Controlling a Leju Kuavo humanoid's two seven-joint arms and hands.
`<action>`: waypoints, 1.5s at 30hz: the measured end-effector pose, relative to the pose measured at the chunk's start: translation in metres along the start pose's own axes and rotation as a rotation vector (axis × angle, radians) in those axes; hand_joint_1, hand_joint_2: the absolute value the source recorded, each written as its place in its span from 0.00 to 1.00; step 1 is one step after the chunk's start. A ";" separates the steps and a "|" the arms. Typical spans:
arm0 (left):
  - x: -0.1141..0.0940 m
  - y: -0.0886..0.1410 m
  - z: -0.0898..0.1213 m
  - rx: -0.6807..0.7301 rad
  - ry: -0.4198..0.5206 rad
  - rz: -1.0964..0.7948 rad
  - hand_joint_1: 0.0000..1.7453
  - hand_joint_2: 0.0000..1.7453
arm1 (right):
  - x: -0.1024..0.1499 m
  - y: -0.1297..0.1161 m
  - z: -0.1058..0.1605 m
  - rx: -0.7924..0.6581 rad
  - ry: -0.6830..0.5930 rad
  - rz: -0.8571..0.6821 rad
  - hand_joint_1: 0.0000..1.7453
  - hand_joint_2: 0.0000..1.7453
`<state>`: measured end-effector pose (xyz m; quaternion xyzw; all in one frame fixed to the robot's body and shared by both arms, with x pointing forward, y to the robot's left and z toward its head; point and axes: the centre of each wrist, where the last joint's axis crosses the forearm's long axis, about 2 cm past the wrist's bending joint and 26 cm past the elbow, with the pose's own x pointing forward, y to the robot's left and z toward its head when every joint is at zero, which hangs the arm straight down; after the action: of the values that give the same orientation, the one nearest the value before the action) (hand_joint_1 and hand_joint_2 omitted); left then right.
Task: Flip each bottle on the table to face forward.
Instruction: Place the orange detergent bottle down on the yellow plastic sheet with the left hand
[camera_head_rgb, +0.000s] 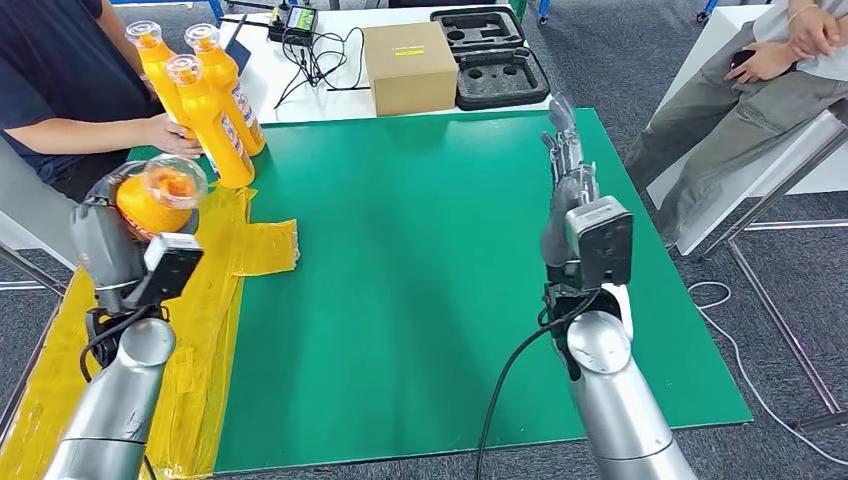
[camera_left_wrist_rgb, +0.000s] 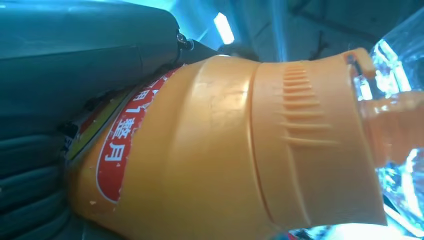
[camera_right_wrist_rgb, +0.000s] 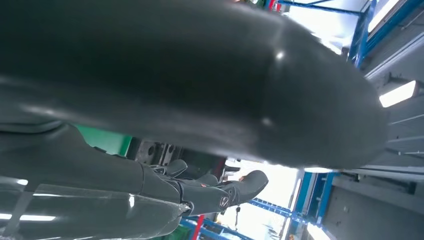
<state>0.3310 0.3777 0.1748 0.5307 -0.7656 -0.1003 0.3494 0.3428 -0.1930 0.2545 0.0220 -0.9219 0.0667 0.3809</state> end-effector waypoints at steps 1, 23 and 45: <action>-0.002 -0.002 0.002 -0.024 -0.024 -0.064 1.00 1.00 | -0.001 -0.002 0.001 -0.001 0.004 -0.003 0.00 0.00; -0.042 -0.044 0.059 -0.520 -0.178 -0.608 1.00 1.00 | -0.013 -0.005 0.011 0.040 0.022 0.002 0.00 0.00; -0.058 -0.057 0.094 -0.719 -0.132 -0.629 0.00 0.00 | -0.012 0.004 0.013 0.081 0.019 -0.001 0.00 0.00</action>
<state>0.3242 0.3851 0.0512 0.5746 -0.5054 -0.4928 0.4143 0.3418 -0.1910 0.2361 0.0372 -0.9148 0.1038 0.3886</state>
